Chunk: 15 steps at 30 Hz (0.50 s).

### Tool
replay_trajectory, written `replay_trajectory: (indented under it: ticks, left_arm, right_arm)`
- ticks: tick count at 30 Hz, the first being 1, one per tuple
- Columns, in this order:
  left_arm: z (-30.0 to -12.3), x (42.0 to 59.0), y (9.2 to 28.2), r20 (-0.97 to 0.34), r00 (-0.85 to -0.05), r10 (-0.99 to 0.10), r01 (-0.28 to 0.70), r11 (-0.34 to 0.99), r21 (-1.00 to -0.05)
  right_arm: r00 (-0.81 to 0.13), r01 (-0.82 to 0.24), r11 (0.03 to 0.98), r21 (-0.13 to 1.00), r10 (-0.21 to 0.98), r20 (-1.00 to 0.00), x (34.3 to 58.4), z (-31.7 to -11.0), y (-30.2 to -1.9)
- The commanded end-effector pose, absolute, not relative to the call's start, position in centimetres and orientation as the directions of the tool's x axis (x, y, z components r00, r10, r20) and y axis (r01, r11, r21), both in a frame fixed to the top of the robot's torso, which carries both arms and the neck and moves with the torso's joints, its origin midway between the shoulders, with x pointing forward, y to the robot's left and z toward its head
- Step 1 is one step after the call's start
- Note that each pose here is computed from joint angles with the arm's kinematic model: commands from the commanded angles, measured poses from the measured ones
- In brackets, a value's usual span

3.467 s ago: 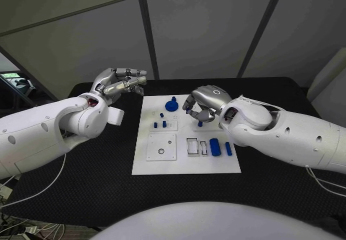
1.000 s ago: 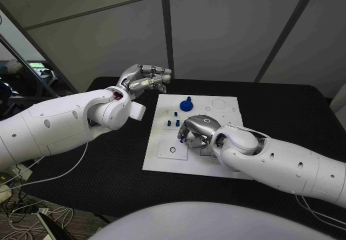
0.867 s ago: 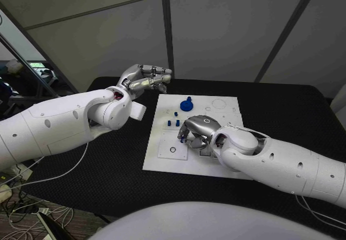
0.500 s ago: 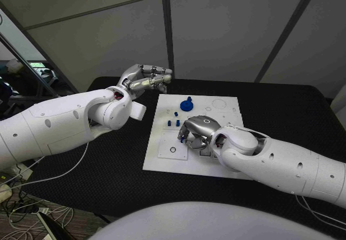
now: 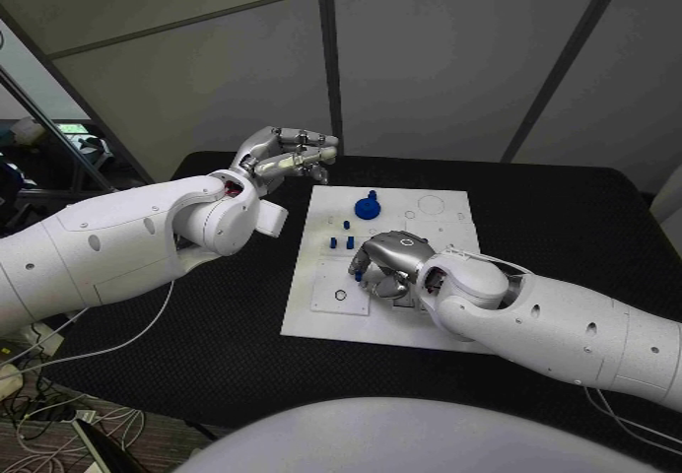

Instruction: Assemble the parts on the task board

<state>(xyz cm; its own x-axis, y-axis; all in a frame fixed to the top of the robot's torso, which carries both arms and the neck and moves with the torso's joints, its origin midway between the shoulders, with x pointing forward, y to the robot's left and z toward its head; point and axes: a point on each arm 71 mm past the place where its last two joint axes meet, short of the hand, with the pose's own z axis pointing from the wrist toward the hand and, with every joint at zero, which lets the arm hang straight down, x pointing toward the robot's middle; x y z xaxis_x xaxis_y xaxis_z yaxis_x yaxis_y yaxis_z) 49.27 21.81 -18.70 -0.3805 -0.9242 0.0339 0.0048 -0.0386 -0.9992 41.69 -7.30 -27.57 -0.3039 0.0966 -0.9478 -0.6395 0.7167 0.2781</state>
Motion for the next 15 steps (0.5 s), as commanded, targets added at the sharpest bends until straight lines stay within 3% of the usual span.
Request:
replay_trajectory:
  ticks: [1,15]
  left_arm:
    - [-18.6,49.3,21.7,0.038,-0.386,-0.922,0.005,-0.044,-0.999]
    - [-18.7,49.4,21.9,0.038,-0.386,-0.922,0.000,-0.041,-0.999]
  right_arm:
    - [-0.265,-0.657,0.700,0.281,0.135,-0.955,41.7,-27.1,-7.3]
    - [-0.139,-0.683,0.664,0.304,0.289,-0.947,41.1,-25.2,-8.6]
